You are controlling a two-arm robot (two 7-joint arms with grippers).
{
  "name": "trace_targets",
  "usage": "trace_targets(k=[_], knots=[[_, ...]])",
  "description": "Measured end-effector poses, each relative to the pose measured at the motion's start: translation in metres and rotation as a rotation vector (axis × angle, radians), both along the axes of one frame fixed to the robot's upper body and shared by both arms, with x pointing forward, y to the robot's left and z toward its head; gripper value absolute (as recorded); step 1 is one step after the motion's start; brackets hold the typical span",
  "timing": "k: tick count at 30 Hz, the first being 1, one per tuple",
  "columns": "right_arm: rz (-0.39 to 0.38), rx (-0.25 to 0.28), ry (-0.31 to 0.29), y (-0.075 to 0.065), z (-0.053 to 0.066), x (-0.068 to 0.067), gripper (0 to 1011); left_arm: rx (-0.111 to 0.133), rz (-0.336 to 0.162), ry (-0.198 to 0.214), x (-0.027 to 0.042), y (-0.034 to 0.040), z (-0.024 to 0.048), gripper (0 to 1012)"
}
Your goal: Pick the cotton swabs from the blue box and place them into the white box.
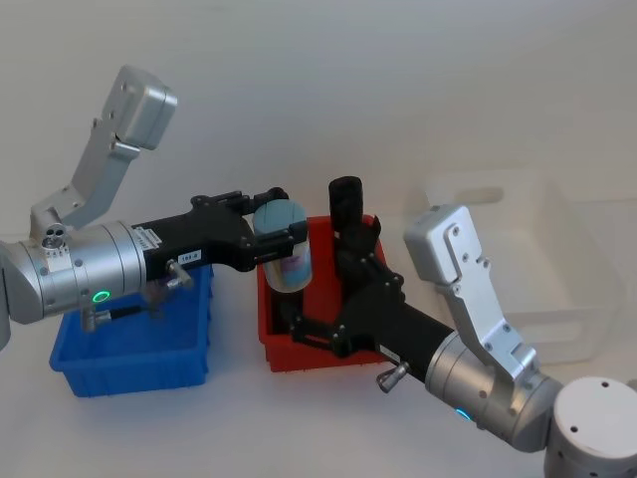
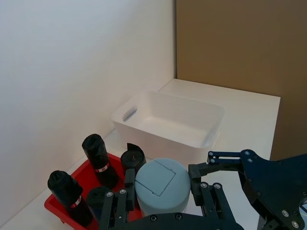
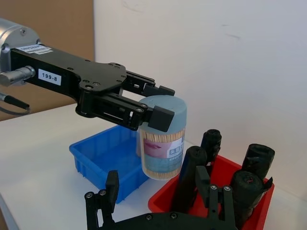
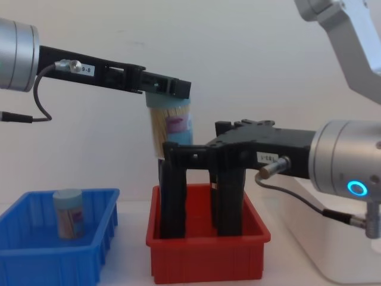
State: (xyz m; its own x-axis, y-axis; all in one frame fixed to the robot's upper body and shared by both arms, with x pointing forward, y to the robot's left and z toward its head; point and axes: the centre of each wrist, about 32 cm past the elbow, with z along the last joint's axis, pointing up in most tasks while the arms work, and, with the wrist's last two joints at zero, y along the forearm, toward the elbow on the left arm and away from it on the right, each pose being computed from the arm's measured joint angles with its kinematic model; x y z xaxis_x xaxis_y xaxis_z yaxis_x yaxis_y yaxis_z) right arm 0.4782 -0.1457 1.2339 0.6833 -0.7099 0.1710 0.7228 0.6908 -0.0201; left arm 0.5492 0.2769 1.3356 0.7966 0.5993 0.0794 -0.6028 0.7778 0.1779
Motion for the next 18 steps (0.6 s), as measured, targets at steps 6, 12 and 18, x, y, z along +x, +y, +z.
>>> trace_targets(k=[6,12,18], knots=[[-0.020,-0.006,-0.007,0.006,0.001,0.004,1001,0.000,0.000,0.000,0.0000,0.0000,0.0000,669],[-0.045,-0.014,-0.011,0.013,0.003,0.009,1002,0.000,0.000,0.000,0.0000,0.0000,0.0000,669],[-0.057,-0.022,-0.013,0.019,0.004,0.014,1002,0.000,0.000,0.000,0.0000,0.0000,0.0000,669]])
